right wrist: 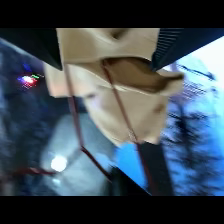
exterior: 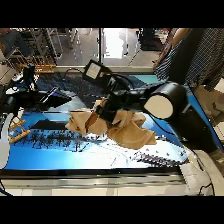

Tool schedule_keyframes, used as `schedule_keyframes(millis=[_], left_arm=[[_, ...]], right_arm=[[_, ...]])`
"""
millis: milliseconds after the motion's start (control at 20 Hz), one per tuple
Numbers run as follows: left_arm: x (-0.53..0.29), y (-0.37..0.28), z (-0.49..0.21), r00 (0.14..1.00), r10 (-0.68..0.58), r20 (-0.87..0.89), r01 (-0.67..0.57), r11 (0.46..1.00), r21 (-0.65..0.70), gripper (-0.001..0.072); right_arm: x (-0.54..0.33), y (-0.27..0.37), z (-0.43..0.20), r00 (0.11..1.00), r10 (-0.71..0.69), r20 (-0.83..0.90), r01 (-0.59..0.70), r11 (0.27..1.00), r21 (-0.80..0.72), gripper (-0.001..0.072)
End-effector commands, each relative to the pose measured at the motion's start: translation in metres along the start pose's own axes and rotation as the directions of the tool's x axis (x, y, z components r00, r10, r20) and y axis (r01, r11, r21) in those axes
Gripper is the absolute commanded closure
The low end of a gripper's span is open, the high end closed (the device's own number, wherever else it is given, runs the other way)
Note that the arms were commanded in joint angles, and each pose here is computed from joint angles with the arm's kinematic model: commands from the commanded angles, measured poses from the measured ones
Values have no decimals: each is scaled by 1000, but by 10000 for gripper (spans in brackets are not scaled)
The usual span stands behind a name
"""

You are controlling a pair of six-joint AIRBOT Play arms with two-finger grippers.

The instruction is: Fold the clothes and pants, and hang the long-sleeved shirts on hangers.

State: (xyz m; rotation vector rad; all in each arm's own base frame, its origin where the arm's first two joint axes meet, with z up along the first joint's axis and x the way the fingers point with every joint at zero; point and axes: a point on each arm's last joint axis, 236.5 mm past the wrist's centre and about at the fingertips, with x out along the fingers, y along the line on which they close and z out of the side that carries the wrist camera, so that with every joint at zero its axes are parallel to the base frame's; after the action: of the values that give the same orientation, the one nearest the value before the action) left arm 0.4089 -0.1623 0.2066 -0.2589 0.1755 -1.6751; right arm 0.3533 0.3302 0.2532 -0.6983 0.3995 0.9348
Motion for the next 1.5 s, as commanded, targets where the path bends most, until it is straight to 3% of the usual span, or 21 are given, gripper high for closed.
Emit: schedule_keyframes(millis=[0, 200, 450, 550, 700, 750, 950, 1150, 1200, 1250, 1300, 1350, 1450], left_arm=[[-2, 1, 4, 1000, -2, 25, 2, 1000, 4, 694], [-1, 1, 4, 1000, -3, 24, 3, 1000, 0, 694], [-1, 1, 3, 1000, -4, 24, 4, 1000, 0, 695], [-1, 1, 3, 1000, -3, 24, 4, 1000, -8, 694], [-1, 1, 3, 1000, -3, 24, 4, 1000, -12, 694], [-1, 1, 3, 1000, -3, 24, 4, 1000, -12, 694], [3, 0, 3, 1000, -10, 22, 11, 1000, -13, 695], [10, 11, 3, 999, 21, 27, -21, 1000, -18, 693], [10, 19, 4, 998, 54, 32, -54, 998, -18, 670], [9, 29, 6, 995, 96, 39, -95, 995, -20, 487], [5, 41, 8, 987, 150, 48, -149, 989, -22, 197], [-1, 52, 10, 978, 203, 57, -202, 979, -28, -13], [-19, 65, 12, 958, 281, 57, -278, 959, -47, -11]], right_arm=[[-17, -42, -34, 972, -185, -146, 167, 978, -123, 16], [-12, -42, -95, 918, -161, -362, 123, 984, -125, 16], [19, -69, -105, 932, -181, -314, 163, 983, -84, 20], [47, -63, -95, 957, -148, -251, 122, 986, -115, 142], [92, -40, -82, 982, -68, -178, 45, 990, -134, 268], [100, -32, -77, 985, -56, -164, 29, 987, -158, 346], [102, -8, -42, 995, -38, -94, 13, 966, -257, 385], [98, -3, -40, 995, -22, -96, -3, 968, -249, 682], [98, 0, -43, 994, -12, -110, -15, 970, -242, 685], [98, 2, -47, 992, -1, -128, -30, 971, -239, 686], [97, 6, -53, 989, 13, -150, -49, 970, -236, 687], [96, 8, -58, 985, 24, -171, -64, 971, -230, 688], [95, 5, -65, 980, 22, -196, -59, 981, -184, 689]])
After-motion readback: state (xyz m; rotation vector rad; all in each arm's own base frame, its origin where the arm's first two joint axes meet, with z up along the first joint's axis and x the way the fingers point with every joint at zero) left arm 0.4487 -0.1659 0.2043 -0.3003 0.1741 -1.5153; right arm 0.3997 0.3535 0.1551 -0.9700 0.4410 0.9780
